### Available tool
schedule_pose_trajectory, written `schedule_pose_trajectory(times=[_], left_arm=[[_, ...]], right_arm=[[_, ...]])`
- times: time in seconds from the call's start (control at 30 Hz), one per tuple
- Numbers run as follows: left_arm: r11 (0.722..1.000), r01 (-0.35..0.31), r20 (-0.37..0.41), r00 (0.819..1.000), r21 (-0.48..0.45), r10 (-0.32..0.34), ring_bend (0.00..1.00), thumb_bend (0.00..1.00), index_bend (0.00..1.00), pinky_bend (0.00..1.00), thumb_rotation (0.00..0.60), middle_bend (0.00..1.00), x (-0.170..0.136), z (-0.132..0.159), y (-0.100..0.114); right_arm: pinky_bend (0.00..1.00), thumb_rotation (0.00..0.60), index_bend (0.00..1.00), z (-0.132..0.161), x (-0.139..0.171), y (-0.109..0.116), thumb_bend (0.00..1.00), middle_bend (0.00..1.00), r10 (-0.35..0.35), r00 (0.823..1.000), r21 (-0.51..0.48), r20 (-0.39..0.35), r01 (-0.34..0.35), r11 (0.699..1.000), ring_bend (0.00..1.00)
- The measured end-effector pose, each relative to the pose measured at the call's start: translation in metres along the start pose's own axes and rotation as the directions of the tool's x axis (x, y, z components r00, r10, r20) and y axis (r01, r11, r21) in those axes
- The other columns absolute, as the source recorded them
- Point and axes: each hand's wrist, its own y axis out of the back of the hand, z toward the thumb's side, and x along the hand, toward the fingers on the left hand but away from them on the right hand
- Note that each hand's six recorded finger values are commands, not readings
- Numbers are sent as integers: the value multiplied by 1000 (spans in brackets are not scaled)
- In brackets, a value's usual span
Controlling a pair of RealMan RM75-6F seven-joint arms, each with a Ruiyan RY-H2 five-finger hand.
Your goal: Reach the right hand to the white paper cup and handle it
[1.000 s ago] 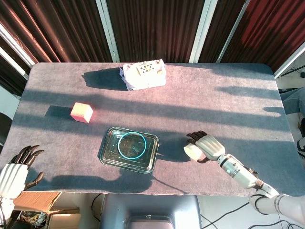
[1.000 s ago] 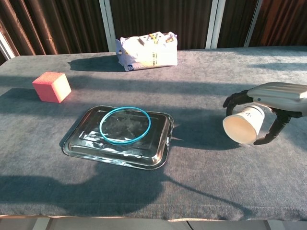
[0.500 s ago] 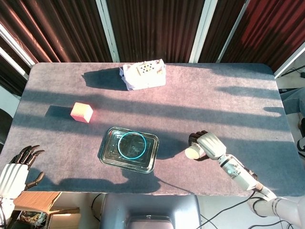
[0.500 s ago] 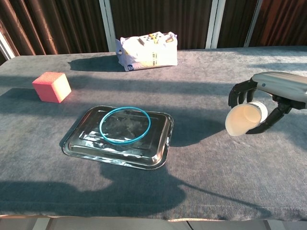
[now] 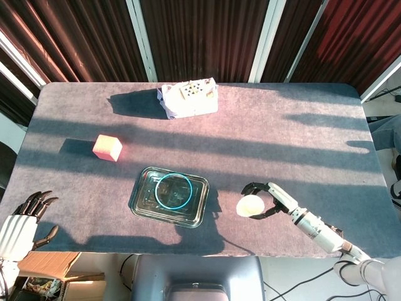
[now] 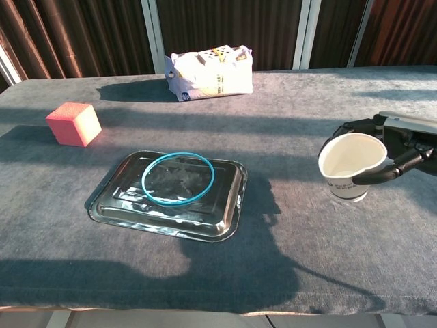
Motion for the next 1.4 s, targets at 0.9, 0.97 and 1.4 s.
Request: schedule_pose_trajectory(times=[0.9,0.97,1.4], left_arm=[[1000,5,-1,1000,-3,-5,102,296,237,294,600,130,1,0,0],[1000,5,0,1000,-3,-5,102,296,237,294,600,130,1,0,0],[1000,-2,-5,1000,-1,2,101,295,236,294,600,131,0,-1,1]], right_arm=[[82,600,330,-26,15,5,269,80,81,992,151,102,-96,984,11],[25,600,248,-24,16,6,269,35,79,992,175,96,-95,980,0],[41,600,137,20,51,26,262,8,-87,993,593,-76,115,797,0]])
